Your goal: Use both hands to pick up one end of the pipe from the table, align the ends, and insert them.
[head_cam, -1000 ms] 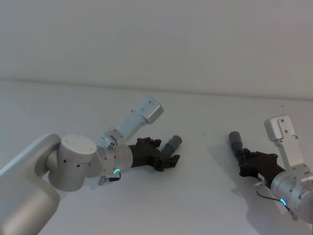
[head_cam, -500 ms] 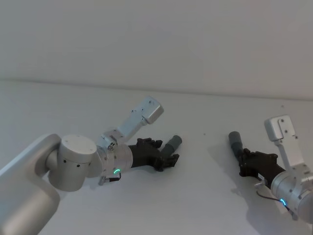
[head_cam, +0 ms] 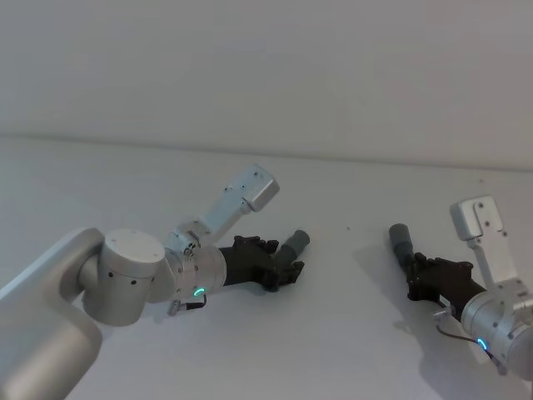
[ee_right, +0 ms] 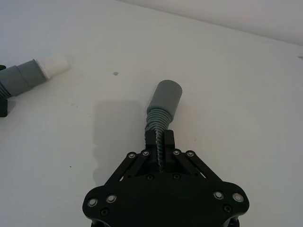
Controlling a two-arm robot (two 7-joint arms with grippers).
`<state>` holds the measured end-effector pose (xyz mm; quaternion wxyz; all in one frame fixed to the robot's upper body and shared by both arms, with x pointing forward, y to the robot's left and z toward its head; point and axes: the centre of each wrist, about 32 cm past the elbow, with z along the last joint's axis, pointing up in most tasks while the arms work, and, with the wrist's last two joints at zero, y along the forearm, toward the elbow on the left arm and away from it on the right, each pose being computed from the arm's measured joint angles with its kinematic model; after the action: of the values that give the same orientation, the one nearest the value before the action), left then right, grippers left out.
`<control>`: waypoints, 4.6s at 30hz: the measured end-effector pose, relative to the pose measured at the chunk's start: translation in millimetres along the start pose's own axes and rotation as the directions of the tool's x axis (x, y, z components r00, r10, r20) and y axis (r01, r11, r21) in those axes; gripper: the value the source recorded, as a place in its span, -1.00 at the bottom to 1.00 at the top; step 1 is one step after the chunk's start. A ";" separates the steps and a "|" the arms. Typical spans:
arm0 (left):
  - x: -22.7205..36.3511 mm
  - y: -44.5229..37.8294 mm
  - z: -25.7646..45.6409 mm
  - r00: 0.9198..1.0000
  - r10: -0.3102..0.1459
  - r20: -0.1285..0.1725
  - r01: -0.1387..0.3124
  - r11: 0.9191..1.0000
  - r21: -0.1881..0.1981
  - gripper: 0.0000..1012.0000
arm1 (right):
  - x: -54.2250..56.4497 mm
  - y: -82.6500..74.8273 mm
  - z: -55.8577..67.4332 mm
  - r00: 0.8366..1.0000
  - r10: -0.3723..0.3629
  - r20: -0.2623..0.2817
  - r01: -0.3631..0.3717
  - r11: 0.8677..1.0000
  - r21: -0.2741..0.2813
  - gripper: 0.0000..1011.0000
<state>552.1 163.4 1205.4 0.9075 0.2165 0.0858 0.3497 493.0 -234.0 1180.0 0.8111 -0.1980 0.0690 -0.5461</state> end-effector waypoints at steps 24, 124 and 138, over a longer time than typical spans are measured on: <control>0.0 0.0 0.0 1.000 0.000 0.000 0.000 1.000 0.001 -0.08 | 0.0 0.0 0.0 1.000 0.000 0.000 0.000 1.000 0.000 -0.85; 9.4 45.4 99.0 0.431 -0.090 0.898 -0.007 0.995 0.103 -0.32 | 95.0 -31.5 -9.7 0.636 -0.095 0.765 -0.349 0.850 0.395 -0.85; -2.3 50.0 109.6 0.148 -0.079 0.986 -0.099 0.991 0.094 -0.32 | 115.2 -31.5 2.7 0.460 -0.111 0.881 -0.442 0.832 0.335 -0.87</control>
<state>554.2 158.5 1325.7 0.7238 0.4537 -0.5051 0.1228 512.3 -348.7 1206.9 0.8016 -0.2119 -0.4853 -0.2775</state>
